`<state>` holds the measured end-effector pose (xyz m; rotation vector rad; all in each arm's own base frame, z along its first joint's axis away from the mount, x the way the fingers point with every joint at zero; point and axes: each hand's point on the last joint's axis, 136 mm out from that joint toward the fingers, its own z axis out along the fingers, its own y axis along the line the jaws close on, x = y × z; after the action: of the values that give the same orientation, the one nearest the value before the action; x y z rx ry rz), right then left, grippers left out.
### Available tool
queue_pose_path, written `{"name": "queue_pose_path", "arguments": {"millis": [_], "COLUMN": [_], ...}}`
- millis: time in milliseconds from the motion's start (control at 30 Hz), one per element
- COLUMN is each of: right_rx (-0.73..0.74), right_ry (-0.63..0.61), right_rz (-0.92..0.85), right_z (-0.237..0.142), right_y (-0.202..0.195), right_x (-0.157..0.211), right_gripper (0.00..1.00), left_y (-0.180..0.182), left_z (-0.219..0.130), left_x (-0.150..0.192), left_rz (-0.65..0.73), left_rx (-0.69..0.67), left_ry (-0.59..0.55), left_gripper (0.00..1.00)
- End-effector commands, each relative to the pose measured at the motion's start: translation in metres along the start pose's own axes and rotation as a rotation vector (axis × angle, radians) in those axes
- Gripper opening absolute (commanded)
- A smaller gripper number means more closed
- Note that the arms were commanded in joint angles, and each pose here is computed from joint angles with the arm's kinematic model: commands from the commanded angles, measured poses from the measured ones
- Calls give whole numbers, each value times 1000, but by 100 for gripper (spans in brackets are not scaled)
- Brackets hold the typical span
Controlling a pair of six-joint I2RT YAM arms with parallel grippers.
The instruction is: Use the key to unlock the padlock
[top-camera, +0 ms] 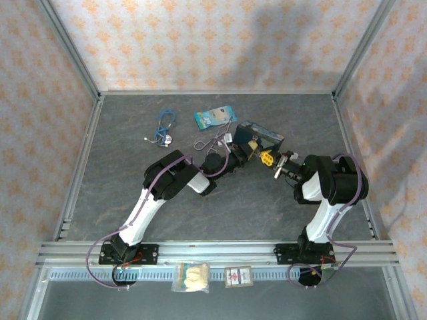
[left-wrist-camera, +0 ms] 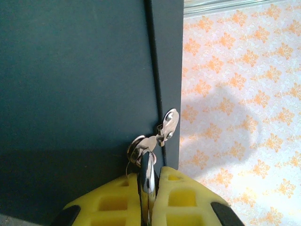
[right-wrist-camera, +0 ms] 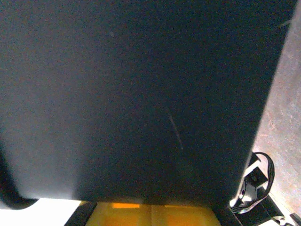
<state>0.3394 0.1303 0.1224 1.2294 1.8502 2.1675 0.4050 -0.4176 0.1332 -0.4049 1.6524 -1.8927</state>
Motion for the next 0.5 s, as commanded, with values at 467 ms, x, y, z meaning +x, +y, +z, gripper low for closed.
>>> {"name": "queue_pose_path", "arguments": {"millis": [467], "right_rx": [206], "right_ry": [-279], "right_rz": [-557], "right_z": [-13], "right_y": [42], "right_x": [-20], "right_gripper": [25], "left_y": [-53], "left_z": [-13], "left_x": [29], "left_rz": [29], "left_rx": [200], "left_ry": [70], "left_gripper": [0]}}
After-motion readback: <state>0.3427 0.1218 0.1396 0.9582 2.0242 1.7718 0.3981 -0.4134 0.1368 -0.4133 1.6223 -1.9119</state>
